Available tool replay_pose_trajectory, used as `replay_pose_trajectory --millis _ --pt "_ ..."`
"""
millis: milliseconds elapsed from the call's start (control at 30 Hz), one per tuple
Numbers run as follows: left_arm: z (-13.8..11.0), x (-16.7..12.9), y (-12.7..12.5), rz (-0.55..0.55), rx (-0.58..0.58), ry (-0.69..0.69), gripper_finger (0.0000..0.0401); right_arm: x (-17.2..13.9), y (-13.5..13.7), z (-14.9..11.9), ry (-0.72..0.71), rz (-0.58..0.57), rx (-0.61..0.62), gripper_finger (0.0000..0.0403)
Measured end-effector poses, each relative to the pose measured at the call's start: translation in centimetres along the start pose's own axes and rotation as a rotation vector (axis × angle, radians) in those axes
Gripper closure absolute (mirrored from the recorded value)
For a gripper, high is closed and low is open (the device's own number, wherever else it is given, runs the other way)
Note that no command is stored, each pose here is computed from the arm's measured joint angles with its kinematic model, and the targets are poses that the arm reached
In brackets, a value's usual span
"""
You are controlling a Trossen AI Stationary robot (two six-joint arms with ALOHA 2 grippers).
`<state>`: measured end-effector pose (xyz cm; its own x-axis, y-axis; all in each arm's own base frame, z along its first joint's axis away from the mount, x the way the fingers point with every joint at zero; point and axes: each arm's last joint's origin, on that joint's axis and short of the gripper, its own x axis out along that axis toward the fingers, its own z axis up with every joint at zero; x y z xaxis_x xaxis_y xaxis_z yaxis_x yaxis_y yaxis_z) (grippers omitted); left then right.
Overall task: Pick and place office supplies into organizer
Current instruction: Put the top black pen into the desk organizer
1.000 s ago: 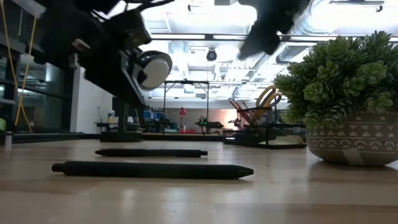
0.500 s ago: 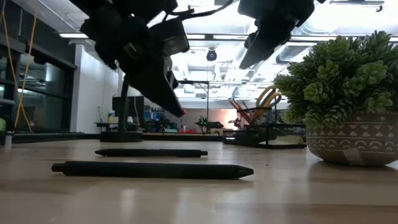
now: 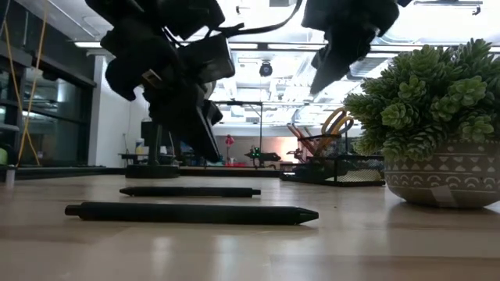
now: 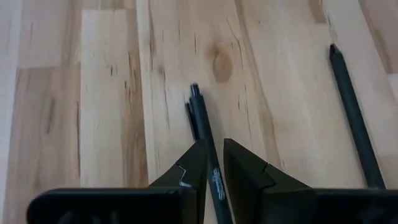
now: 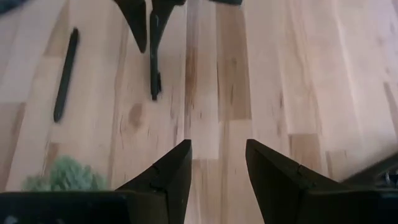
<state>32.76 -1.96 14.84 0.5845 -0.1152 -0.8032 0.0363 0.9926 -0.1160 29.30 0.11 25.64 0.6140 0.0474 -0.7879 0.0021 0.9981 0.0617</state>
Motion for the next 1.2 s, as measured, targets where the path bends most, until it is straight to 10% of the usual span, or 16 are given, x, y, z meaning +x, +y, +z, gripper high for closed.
replay_pose_trajectory --millis 633,1200 --pt "0.1 0.9 1.3 0.091 -0.014 -0.036 0.0359 -1.3 -0.6 -1.0 0.078 -0.038 0.046 0.0254" --pt "-1.2 -0.2 0.2 -0.073 0.004 0.128 0.0359 -1.8 0.2 0.0 -0.036 0.007 0.081 0.0254"
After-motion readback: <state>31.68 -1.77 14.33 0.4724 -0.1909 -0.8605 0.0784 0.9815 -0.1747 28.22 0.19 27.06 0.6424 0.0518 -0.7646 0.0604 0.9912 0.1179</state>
